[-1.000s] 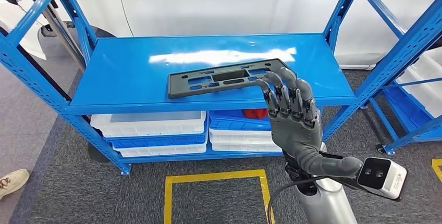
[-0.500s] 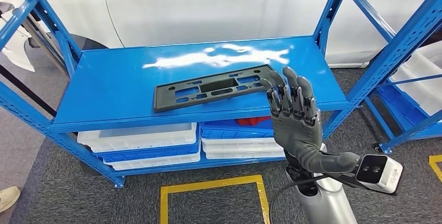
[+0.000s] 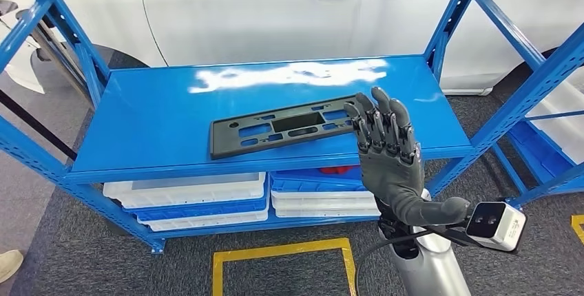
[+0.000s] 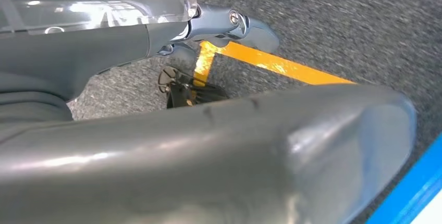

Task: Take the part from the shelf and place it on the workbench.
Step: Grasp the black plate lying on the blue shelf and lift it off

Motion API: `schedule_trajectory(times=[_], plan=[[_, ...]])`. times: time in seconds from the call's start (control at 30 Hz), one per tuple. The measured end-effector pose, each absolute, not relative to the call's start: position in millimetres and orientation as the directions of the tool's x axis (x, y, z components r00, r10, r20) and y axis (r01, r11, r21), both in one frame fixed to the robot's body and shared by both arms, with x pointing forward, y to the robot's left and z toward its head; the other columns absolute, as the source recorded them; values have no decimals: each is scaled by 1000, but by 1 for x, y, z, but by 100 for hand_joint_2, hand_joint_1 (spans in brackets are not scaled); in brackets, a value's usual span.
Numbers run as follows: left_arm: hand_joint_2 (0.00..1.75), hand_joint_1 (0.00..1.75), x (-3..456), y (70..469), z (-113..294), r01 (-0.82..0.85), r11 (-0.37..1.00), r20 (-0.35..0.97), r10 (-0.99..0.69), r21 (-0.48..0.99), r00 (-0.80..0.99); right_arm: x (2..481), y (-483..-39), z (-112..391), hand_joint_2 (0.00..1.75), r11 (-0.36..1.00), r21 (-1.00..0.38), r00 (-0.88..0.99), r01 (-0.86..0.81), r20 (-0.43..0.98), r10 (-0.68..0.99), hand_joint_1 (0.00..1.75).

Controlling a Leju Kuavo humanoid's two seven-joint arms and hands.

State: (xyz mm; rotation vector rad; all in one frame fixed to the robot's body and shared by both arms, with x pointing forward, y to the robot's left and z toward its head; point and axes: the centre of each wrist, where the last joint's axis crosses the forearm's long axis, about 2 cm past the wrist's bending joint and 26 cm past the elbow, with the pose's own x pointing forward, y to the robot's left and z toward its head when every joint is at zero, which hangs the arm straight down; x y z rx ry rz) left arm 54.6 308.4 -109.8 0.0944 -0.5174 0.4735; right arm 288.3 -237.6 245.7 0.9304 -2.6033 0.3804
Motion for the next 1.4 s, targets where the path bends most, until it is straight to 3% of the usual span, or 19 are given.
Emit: schedule_trajectory(times=[0.9, 1.03, 1.13, 1.17, 1.27, 1.33, 1.4], plan=[[0, 0, 55, 314, -110, -463, 886, 515, 408, -24, 754, 294, -219, 228, 0, 777, -135, -709, -615, 526, -470, 0], [0, 0, 54, 313, -110, -440, 898, 477, 384, 6, 790, 300, -213, 218, 0, 832, -235, -761, -503, 577, -297, 0], [0, 0, 54, 314, -110, -407, 912, 424, 354, 40, 834, 304, -209, 210, 131, 860, -361, -816, -361, 569, -103, 0], [0, 0, 54, 314, -110, -395, 917, 400, 344, 51, 850, 305, -208, 209, 131, 862, -416, -837, -289, 548, -16, 0], [0, 0, 55, 313, -110, -348, 933, 291, 309, 93, 906, 307, -203, 202, 0, 764, -641, -859, 75, 348, 377, 0], [0, 0, 53, 313, -110, -322, 939, 227, 290, 119, 930, 303, -197, 188, 0, 618, -727, -810, 299, 149, 568, 0], [0, 0, 49, 313, -110, -306, 943, 199, 277, 132, 940, 298, -191, 172, 0, 516, -756, -774, 403, 20, 633, 0]])
